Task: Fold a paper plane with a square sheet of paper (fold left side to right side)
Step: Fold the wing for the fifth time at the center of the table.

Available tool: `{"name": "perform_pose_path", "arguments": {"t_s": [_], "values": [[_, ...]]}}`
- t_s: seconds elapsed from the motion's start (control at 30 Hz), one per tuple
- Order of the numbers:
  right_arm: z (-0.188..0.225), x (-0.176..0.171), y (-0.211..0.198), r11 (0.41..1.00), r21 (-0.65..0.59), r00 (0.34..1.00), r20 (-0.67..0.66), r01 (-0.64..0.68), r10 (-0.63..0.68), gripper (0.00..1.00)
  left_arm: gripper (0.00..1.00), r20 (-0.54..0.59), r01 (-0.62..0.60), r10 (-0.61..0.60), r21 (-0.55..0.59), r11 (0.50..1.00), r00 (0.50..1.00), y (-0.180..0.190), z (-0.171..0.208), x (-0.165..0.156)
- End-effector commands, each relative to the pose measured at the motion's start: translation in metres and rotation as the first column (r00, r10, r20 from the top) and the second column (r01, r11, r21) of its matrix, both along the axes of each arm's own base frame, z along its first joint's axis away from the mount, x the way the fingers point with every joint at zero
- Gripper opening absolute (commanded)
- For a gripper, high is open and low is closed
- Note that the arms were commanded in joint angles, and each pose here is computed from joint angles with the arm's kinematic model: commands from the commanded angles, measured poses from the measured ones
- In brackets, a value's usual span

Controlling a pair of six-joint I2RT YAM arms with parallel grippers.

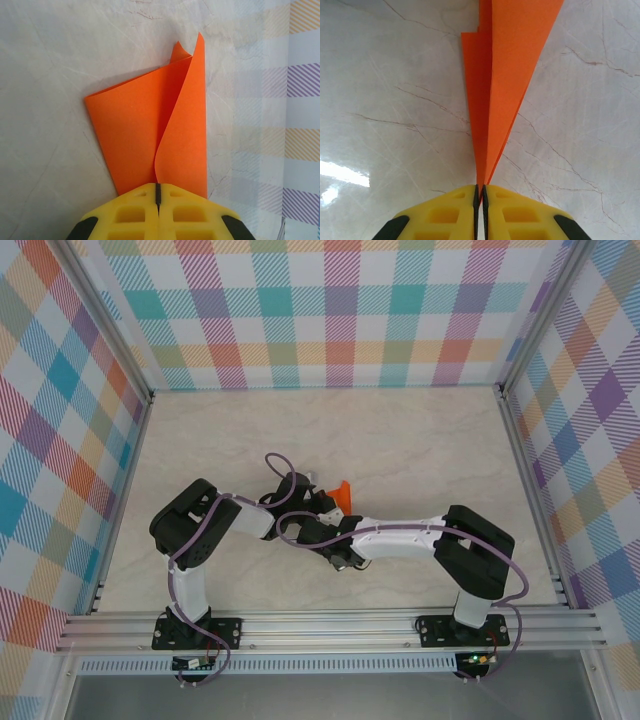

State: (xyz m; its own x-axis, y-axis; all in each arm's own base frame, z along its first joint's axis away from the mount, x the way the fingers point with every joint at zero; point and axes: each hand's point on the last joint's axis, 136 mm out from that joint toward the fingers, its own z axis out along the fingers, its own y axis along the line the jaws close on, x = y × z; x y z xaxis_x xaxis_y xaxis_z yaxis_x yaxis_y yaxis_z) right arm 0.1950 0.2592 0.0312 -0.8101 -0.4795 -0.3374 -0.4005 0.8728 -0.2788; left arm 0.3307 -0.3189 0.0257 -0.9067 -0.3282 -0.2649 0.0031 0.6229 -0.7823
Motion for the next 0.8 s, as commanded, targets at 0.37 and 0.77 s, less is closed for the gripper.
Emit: {"name": "perform_pose_path", "arguments": {"t_s": [0.37, 0.77], "values": [[-0.002, -0.005, -0.009, 0.998, -0.054, 1.0, 0.01, 0.014, -0.013, 0.03, 0.0, -0.032, -0.028, 0.031, 0.08, 0.996, 0.999, 0.016, -0.024, -0.001], [0.034, -0.008, 0.003, 0.986, 0.156, 0.997, 0.056, -0.06, 0.052, 0.32, 0.0, -0.038, -0.027, 0.03, 0.088, 0.996, 0.999, 0.016, -0.028, -0.001]]}}
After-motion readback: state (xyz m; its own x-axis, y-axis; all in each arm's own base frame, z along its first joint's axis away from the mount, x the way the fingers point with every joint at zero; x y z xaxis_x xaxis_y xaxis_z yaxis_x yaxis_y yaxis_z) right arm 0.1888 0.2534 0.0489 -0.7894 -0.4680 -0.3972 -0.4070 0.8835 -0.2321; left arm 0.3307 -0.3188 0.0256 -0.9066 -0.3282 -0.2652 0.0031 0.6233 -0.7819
